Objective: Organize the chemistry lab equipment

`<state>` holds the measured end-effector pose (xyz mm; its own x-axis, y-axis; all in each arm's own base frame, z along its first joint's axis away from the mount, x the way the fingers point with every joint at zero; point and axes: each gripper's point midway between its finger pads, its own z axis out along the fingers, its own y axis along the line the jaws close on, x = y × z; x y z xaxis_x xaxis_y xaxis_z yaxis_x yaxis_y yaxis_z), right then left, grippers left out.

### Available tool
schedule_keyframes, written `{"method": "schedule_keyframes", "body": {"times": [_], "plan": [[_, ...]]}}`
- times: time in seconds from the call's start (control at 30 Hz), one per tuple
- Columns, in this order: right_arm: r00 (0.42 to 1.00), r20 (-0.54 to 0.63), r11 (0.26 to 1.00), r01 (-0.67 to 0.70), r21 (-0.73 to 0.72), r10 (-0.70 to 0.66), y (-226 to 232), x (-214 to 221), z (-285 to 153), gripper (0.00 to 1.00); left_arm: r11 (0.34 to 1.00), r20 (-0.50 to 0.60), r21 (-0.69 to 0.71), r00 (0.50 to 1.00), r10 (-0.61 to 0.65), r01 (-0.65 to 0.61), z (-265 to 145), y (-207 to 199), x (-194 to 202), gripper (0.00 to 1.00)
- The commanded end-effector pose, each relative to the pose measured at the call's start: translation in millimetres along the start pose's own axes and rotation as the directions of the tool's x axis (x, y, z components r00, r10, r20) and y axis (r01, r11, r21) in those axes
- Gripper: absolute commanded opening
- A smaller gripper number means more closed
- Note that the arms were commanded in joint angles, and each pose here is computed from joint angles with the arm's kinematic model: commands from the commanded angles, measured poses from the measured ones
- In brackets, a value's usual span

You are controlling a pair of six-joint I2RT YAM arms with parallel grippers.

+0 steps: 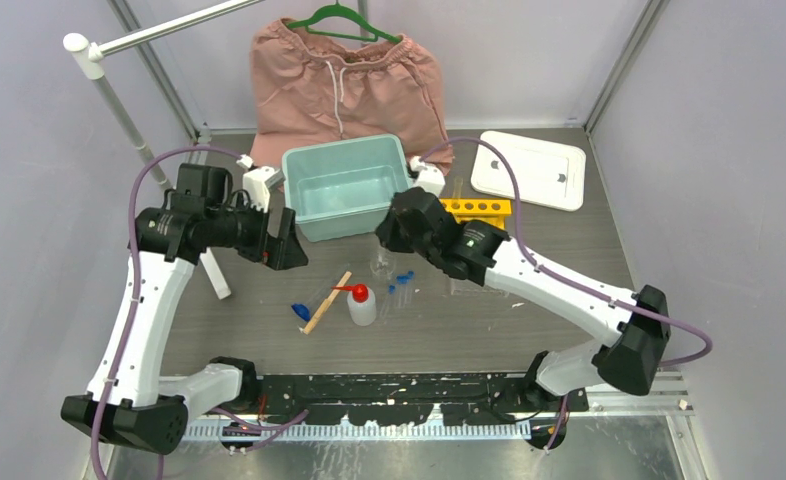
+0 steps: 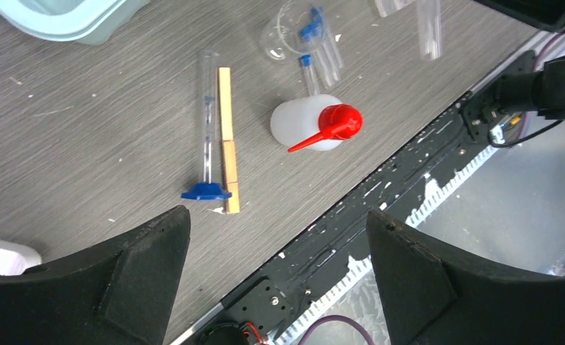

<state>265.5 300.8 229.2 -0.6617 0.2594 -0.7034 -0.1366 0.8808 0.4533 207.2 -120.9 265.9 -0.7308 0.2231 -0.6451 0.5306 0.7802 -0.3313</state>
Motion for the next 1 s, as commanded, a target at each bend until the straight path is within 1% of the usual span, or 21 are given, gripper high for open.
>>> {"method": "schedule_keyframes", "body": {"times": [0.0,0.1,0.2,0.37,0.57,0.77,0.9,0.97], "plan": [[0.994,0.101,0.984,-0.017,-0.179,0.035,80.0,-40.9,-8.6,0.01,0.995,0.093,0.095,0.996,-0.010,0.001,-8.2,-22.0,-19.4,0.91],[0.990,0.125,0.967,-0.025,-0.253,0.059,116.9,-47.5,-10.2,0.01,0.988,0.086,0.151,0.995,-0.054,0.041,-6.4,-31.0,-20.6,0.88],[0.986,0.138,0.946,-0.042,-0.321,0.091,145.6,-49.7,-13.7,0.01,0.984,0.089,0.166,0.993,-0.079,0.064,-4.8,-32.8,-24.1,0.87],[0.986,0.090,0.902,-0.088,-0.422,0.138,177.0,-42.5,-18.1,0.01,0.983,0.113,0.166,0.989,-0.100,0.080,-3.8,-32.6,-29.4,0.81],[0.983,0.040,0.867,-0.137,-0.480,0.177,190.8,-34.2,-20.7,0.01,0.979,0.119,0.186,0.987,-0.112,0.088,-1.5,-34.5,-31.7,0.75],[0.983,0.027,0.853,-0.146,-0.502,0.184,198.3,-32.0,-23.7,0.01,0.976,0.109,0.196,0.987,-0.121,0.098,1.5,-34.5,-31.6,0.67],[0.983,0.018,0.850,-0.146,-0.506,0.180,200.5,-28.3,-24.3,0.01,0.976,0.114,0.198,0.987,-0.115,0.091,0.7,-34.9,-33.9,0.60],[0.983,0.015,0.847,-0.150,-0.510,0.183,201.2,-27.2,-24.3,0.01,0.975,0.115,0.201,0.987,-0.115,0.090,0.6,-35.4,-35.0,0.58]]}}
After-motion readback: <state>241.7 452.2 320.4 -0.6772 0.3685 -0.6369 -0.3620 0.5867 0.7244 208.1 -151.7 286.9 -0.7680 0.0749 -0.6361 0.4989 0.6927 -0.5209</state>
